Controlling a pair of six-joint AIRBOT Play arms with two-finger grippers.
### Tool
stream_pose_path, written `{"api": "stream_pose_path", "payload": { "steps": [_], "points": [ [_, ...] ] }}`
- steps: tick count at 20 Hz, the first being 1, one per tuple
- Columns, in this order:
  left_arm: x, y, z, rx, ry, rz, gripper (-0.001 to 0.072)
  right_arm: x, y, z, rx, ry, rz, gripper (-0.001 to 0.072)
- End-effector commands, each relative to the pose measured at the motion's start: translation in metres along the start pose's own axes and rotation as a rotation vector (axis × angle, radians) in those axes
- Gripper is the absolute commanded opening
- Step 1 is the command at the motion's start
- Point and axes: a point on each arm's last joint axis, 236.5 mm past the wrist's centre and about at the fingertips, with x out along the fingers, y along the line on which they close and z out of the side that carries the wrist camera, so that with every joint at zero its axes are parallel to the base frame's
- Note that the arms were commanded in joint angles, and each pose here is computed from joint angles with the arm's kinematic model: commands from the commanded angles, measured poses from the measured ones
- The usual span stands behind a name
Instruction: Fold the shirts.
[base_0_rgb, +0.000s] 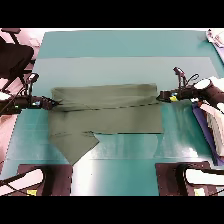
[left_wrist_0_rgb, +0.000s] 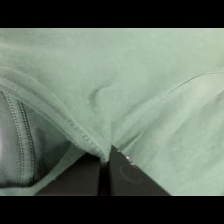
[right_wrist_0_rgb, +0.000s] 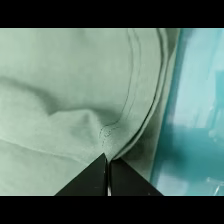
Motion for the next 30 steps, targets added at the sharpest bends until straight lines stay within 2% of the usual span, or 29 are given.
{"api": "stream_pose_path", "payload": {
  "steps": [1, 5, 6, 7, 8, 10, 12, 13, 17, 20, 22, 25, 27, 30],
  "points": [
    [0.000, -0.001, -0.001, -0.001, 0.002, -0.003, 0.0027, 0.000, 0.002, -0.006, 0.035, 0.026, 0.010, 0.0019],
    [0.000, -0.001, -0.001, -0.002, 0.002, -0.005, 0.0029, 0.000, 0.003, -0.007, 0.037, 0.029, 0.013, 0.0022],
    [0.000, -0.001, 0.000, -0.027, 0.002, -0.005, 0.0233, 0.000, 0.003, -0.007, 0.038, 0.031, 0.016, 0.0071],
    [0.000, 0.001, 0.000, -0.081, -0.001, 0.003, 0.0592, 0.000, 0.004, -0.007, 0.037, 0.032, 0.017, 0.0333],
    [-0.002, 0.003, 0.002, -0.118, -0.001, 0.010, 0.0624, -0.002, 0.004, -0.007, 0.037, 0.030, 0.017, 0.0534],
    [-0.012, 0.005, 0.003, -0.165, 0.002, 0.010, 0.0625, -0.011, 0.001, -0.003, 0.039, 0.008, 0.011, 0.0536],
    [-0.033, 0.021, 0.004, -0.247, -0.024, 0.076, 0.0633, -0.029, -0.005, 0.007, 0.046, -0.044, -0.004, 0.0536],
    [-0.048, 0.034, 0.004, -0.301, -0.048, 0.126, 0.0702, -0.041, -0.009, 0.013, 0.053, -0.077, -0.013, 0.0536],
    [-0.094, 0.034, -0.027, -0.404, 0.040, 0.223, 0.0703, -0.084, -0.013, 0.002, 0.108, -0.072, 0.010, 0.0535],
    [-0.096, -0.009, -0.067, -0.554, 0.183, 0.133, 0.0702, -0.099, 0.000, -0.029, 0.140, 0.040, 0.073, 0.0535],
    [-0.089, -0.020, -0.095, -0.647, 0.243, 0.129, 0.0702, -0.104, 0.006, -0.038, 0.145, 0.076, 0.088, 0.0535],
    [-0.073, -0.042, -0.150, -0.796, 0.377, 0.101, 0.0702, -0.113, -0.008, -0.050, 0.181, 0.103, -0.008, 0.0534],
    [-0.063, -0.058, -0.169, -0.863, 0.416, 0.061, 0.0702, -0.120, -0.012, -0.048, 0.173, 0.080, -0.039, 0.0534],
    [-0.056, -0.061, -0.184, -0.917, 0.432, 0.071, 0.0701, -0.132, -0.016, -0.042, 0.185, 0.030, -0.053, 0.0534]
  ]
}}
